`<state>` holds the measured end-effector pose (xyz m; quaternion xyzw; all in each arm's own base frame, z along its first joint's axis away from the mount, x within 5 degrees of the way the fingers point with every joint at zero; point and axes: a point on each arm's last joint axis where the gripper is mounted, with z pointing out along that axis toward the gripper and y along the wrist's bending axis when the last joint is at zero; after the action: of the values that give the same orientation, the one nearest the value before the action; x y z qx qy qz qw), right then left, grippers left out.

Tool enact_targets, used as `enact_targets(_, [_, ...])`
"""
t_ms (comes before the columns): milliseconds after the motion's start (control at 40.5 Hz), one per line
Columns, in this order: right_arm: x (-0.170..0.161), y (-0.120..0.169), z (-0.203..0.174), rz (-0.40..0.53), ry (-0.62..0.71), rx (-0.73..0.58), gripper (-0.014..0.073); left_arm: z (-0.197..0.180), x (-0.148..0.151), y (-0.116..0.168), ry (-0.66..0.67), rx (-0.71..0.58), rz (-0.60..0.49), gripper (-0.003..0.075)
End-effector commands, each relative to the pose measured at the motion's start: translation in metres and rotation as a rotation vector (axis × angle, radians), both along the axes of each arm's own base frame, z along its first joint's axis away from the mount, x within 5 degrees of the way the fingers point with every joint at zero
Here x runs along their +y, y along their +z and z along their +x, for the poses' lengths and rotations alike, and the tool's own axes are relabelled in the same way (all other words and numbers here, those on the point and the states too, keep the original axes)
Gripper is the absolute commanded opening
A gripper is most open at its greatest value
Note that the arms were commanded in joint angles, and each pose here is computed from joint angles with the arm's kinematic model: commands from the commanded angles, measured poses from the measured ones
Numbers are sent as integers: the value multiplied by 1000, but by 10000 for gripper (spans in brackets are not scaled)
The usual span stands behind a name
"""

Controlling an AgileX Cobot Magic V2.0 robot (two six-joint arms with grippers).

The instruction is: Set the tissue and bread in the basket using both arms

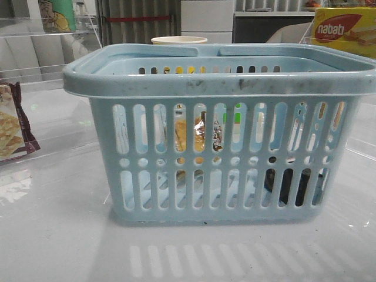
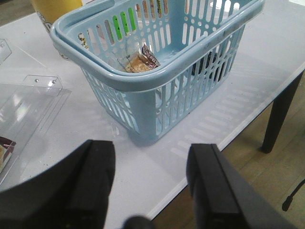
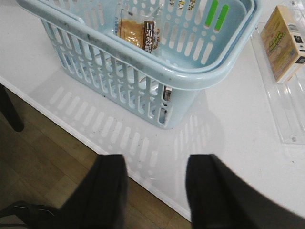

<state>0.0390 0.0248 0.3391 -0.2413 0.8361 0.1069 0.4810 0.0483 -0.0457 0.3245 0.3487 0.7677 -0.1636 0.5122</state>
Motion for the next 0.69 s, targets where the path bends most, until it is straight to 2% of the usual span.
enact_targets(0, [0, 11, 3, 21, -3, -71, 243, 2, -1, 15, 3, -71, -62, 302])
enact_targets(148, [0, 11, 3, 21, -3, -71, 77, 2, -1, 15, 3, -71, -62, 149])
enact_targets(222, [0, 11, 3, 21, -3, -71, 54, 2, -1, 15, 3, -71, -62, 87])
enact_targets(666, [0, 10, 2, 17, -2, -62, 57, 2, -1, 15, 3, -71, -62, 91])
